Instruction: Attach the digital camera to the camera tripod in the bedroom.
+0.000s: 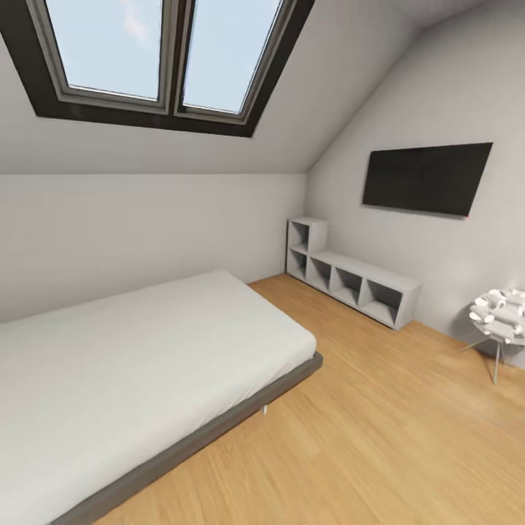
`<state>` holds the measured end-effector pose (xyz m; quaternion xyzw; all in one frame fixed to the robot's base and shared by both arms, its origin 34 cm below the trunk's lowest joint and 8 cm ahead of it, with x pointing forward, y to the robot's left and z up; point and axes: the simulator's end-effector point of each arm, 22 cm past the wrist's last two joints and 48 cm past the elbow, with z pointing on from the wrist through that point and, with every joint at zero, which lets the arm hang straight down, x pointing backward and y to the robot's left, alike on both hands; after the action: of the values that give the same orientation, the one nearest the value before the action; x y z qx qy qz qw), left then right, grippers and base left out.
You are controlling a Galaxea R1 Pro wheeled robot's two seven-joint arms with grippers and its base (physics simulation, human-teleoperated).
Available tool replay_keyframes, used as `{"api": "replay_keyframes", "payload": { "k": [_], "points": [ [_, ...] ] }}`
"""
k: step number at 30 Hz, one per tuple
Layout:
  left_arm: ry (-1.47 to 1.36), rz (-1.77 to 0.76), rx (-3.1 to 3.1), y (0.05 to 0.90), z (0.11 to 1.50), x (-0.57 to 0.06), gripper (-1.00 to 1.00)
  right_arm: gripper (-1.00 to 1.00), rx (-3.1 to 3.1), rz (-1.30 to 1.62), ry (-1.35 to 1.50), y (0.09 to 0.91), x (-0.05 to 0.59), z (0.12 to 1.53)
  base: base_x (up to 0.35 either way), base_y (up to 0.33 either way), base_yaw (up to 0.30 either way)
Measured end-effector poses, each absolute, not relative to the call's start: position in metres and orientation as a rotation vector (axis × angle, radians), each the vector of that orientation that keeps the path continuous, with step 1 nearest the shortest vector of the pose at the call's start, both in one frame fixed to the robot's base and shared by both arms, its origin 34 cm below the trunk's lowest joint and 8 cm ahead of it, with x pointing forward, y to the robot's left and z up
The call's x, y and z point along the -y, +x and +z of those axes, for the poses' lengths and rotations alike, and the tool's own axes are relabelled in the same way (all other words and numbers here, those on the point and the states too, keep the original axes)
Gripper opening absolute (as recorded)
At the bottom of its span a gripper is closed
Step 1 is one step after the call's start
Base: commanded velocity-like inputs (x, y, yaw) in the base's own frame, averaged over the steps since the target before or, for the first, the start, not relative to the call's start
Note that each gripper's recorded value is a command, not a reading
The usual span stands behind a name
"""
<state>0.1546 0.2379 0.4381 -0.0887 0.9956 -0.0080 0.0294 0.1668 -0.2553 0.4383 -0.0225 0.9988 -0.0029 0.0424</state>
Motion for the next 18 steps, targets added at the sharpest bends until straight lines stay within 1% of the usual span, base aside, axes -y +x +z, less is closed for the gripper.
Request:
{"api": "replay_keyframes", "payload": {
  "k": [18],
  "points": [
    [-0.273,-0.025,-3.070,0.1546,0.4381,-0.2379,1.00,1.00,-3.055,-0.013,-0.069,0.1675,0.2576,0.4383,0.000,0.000,-0.243]
  ]
}}
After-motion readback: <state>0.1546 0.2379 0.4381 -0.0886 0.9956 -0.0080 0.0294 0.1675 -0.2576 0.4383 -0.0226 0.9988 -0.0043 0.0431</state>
